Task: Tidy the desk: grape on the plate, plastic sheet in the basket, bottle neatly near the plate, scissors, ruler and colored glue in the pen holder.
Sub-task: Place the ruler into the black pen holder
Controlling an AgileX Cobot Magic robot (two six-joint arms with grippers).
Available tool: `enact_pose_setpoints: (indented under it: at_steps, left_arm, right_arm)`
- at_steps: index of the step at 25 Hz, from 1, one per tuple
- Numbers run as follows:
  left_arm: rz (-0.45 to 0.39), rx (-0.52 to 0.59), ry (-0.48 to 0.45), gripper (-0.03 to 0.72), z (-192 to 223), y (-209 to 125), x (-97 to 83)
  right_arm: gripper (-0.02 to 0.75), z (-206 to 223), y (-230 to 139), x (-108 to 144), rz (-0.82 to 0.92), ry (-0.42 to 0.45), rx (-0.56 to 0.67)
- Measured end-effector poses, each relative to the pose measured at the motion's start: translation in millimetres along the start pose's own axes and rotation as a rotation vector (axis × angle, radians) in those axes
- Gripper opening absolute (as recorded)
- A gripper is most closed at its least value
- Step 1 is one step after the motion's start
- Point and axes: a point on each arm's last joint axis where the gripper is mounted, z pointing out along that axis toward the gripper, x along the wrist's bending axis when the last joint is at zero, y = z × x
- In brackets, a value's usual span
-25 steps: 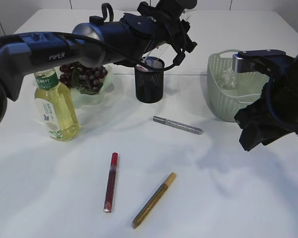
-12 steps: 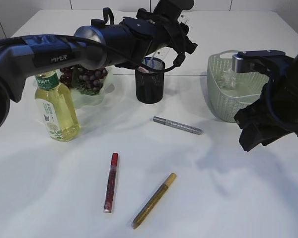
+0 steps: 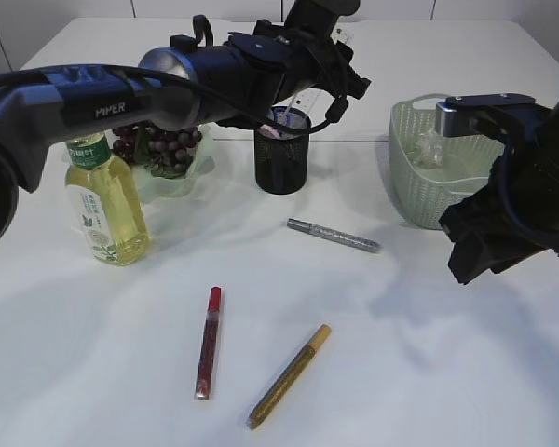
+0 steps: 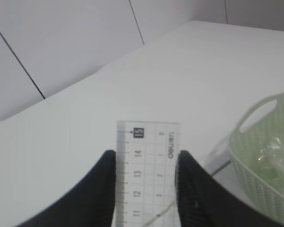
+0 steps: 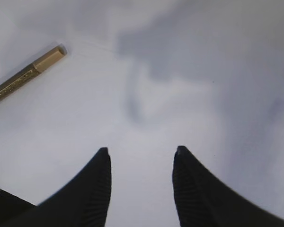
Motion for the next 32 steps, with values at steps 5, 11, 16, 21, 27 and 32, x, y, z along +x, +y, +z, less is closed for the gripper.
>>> enact_pose_setpoints:
  at_steps: [5,11,16,21,27,32]
  left_arm:
    - [-0.003,0.000,0.008,0.303,0.0,0.0,0.7]
    - [-0.006,0.001,0.008,0.392,0.0,-0.1,0.7]
    - [-0.008,0.001,0.008,0.401,0.0,-0.1,0.7]
    - [-0.014,0.003,0.008,0.403,0.0,-0.2,0.7]
    - [-0.066,-0.029,0.015,0.403,-9.2,21.0,6.9]
    - [-0.079,-0.051,0.020,0.404,-14.9,33.3,10.5]
  right_arm:
    - [0.349,0.0,0.0,0.0,0.000,0.000,0.000]
    - [0.349,0.0,0.0,0.0,-0.002,0.000,0.000]
    - [0.349,0.0,0.0,0.0,-0.002,0.000,0.000]
    - [0.349,0.0,0.0,0.0,-0.004,0.000,0.000]
    - [0.349,0.0,0.0,0.0,-0.004,0.000,0.000]
    - [0.349,0.0,0.0,0.0,-0.006,0.000,0.000]
